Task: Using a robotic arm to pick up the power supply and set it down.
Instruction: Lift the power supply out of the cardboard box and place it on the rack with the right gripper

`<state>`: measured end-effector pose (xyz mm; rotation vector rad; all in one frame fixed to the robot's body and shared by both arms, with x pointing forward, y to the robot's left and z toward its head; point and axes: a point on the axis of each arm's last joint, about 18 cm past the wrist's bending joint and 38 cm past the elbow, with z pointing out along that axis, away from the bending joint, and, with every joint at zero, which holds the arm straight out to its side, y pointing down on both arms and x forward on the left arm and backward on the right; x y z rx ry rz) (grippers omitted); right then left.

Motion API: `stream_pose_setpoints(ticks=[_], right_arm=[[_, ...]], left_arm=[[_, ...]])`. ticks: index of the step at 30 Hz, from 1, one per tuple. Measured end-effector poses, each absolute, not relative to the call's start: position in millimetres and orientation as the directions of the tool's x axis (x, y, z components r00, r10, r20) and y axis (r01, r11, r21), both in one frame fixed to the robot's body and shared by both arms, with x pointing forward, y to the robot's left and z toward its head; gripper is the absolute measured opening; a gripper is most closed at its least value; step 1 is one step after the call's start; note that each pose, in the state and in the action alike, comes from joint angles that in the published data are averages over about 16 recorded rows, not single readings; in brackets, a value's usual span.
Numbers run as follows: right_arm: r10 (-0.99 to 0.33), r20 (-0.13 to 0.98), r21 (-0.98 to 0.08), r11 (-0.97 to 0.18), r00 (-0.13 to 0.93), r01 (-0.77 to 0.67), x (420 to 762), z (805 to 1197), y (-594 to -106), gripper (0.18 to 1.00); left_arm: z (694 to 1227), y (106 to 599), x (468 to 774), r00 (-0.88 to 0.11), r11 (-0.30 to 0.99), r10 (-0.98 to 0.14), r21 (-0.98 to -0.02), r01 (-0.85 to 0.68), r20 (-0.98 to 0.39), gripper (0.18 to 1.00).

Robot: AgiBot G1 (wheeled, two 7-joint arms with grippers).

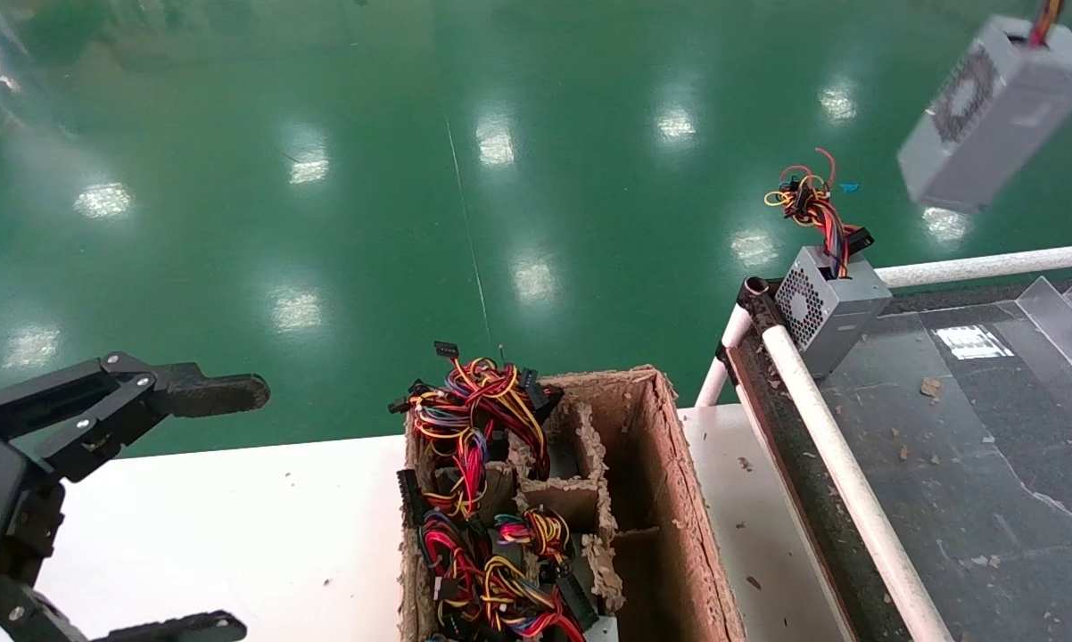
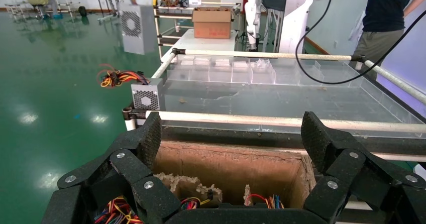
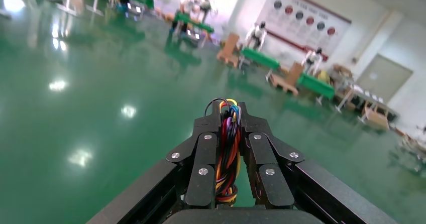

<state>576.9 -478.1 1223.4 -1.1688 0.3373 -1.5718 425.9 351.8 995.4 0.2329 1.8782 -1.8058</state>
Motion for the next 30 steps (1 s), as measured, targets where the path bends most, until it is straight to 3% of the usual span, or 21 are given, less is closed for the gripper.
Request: stream_pose_setpoints(ticks=[14, 30], right_arm=[[-0.848, 0.514, -0.793, -0.410, 0.132, 0.450, 562, 1157, -535, 0.250], [-0.788, 0.570, -0.798, -0.464, 0.233, 0.384, 585, 1110, -511, 0.250]], left_arm=[[995, 352, 426, -0.850, 0.096, -0.227, -0.880, 0.466, -0.475, 1.001], [995, 352, 426, -0.850, 0.096, -0.227, -0.880, 0.466, -0.475, 1.001]])
